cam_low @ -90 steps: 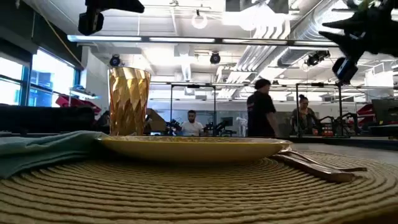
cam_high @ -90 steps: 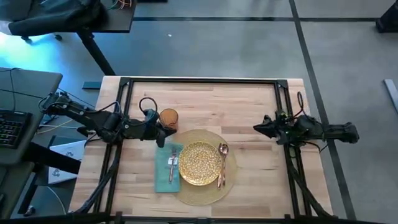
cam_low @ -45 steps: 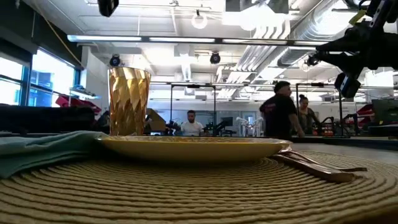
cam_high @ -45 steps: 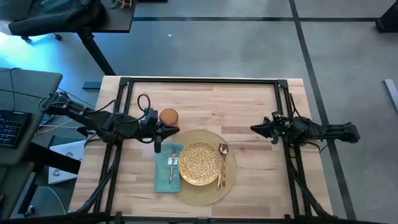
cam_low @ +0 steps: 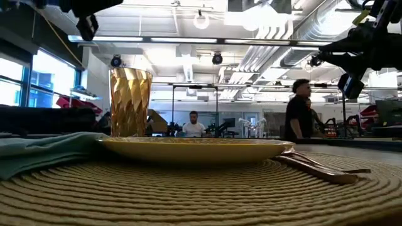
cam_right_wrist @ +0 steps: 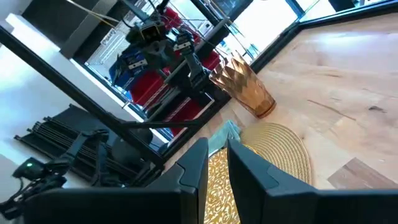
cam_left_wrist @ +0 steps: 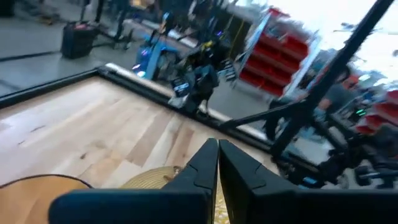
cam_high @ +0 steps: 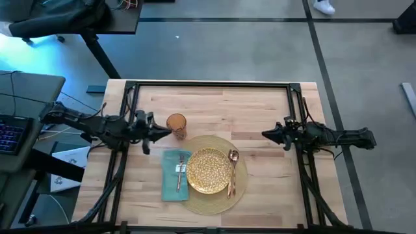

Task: Set table place
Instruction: Return to Home Position

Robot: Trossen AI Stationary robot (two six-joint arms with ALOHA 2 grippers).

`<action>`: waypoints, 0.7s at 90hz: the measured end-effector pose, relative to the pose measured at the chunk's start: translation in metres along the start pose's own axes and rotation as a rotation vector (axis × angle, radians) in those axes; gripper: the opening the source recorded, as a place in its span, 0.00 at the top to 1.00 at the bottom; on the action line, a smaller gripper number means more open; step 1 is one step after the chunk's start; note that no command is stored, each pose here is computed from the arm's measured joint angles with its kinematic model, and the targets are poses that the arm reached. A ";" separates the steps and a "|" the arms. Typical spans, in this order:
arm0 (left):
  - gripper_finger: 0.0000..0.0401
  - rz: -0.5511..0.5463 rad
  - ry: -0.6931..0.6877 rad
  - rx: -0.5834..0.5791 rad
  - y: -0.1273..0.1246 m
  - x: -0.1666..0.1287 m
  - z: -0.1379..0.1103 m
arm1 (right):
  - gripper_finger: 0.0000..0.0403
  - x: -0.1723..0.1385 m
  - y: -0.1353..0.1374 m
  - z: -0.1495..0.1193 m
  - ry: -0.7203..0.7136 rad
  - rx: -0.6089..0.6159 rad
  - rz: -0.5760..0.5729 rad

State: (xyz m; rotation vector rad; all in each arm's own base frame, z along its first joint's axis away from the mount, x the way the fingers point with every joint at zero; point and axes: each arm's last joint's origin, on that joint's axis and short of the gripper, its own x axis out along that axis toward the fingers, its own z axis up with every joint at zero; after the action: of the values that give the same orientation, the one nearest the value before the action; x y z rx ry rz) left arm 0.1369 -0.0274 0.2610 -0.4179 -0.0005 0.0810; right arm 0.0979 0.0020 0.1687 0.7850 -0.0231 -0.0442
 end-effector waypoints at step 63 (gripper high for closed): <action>1.00 -0.294 -0.197 0.155 0.032 -0.032 -0.059 | 0.89 0.000 0.000 0.000 0.000 0.000 0.000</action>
State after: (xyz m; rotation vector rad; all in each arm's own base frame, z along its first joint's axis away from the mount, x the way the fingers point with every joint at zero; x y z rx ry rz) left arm 0.1033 -0.0246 0.1946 -0.2501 -0.2483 -0.1674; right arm 0.0978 0.0020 0.1689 0.7846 -0.0229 -0.0447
